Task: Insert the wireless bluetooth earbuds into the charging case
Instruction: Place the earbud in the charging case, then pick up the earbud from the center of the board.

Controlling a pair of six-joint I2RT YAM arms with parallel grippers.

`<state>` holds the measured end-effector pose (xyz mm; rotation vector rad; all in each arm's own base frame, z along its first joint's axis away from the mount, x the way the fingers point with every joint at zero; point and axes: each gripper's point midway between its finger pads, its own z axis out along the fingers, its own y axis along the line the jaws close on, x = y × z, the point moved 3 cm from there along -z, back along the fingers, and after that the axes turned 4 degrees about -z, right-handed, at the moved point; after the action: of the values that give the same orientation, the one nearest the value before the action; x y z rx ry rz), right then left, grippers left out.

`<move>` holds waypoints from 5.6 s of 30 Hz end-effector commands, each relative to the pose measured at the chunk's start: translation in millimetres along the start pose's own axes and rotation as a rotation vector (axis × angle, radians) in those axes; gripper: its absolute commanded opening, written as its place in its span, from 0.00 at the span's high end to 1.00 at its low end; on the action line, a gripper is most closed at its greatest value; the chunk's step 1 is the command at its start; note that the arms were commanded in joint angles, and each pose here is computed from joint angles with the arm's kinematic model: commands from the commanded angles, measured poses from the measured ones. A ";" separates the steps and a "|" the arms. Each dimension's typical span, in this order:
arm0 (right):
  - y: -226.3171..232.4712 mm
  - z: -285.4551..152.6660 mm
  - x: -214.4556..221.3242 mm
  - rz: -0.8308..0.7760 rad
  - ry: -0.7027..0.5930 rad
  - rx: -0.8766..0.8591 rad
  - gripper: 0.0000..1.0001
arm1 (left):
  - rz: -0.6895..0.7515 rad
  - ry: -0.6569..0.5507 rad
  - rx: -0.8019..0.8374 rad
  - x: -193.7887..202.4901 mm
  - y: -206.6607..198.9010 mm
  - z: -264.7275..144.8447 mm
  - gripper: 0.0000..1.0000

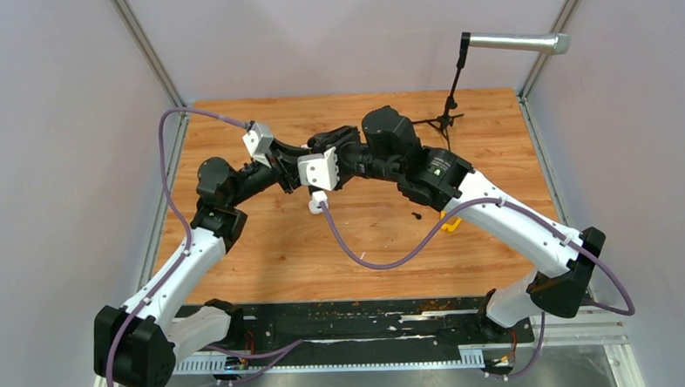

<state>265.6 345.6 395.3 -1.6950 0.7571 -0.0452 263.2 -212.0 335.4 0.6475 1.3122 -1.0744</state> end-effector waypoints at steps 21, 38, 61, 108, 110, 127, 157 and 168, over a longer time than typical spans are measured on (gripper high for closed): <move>-15.8 -99.7 57.7 0.586 0.181 0.080 0.54 | 0.084 -0.038 0.011 -17.8 -1.7 1.6 1.00; 208.1 -134.0 212.9 1.383 0.859 -0.193 0.59 | 0.085 -0.018 0.018 -22.8 -0.7 4.5 1.00; 282.0 -76.3 258.6 1.722 1.073 -0.308 0.69 | 0.095 -0.013 -0.002 -28.1 2.8 1.0 1.00; 273.3 -102.7 301.7 1.458 1.113 -0.270 1.00 | 0.084 -0.019 -0.005 -24.6 3.1 -0.7 1.00; 277.8 -101.9 300.9 1.451 1.102 -0.305 0.99 | 0.085 -0.018 -0.006 -24.8 2.6 -1.3 1.00; 282.3 -70.3 276.4 1.587 0.957 -0.409 0.97 | 0.078 -0.012 -0.020 -20.9 4.6 -3.6 1.00; 246.9 -49.0 286.9 1.488 0.928 -0.363 0.67 | 0.065 -0.002 -0.045 -15.7 12.7 -4.3 1.00; 263.8 -59.3 293.0 1.467 1.026 -0.362 0.66 | 0.065 -0.008 -0.050 -16.3 14.0 -4.6 1.00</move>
<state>350.6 136.5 76.2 -0.9809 2.6992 0.3327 275.8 -200.9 338.3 0.6439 1.3452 -1.0070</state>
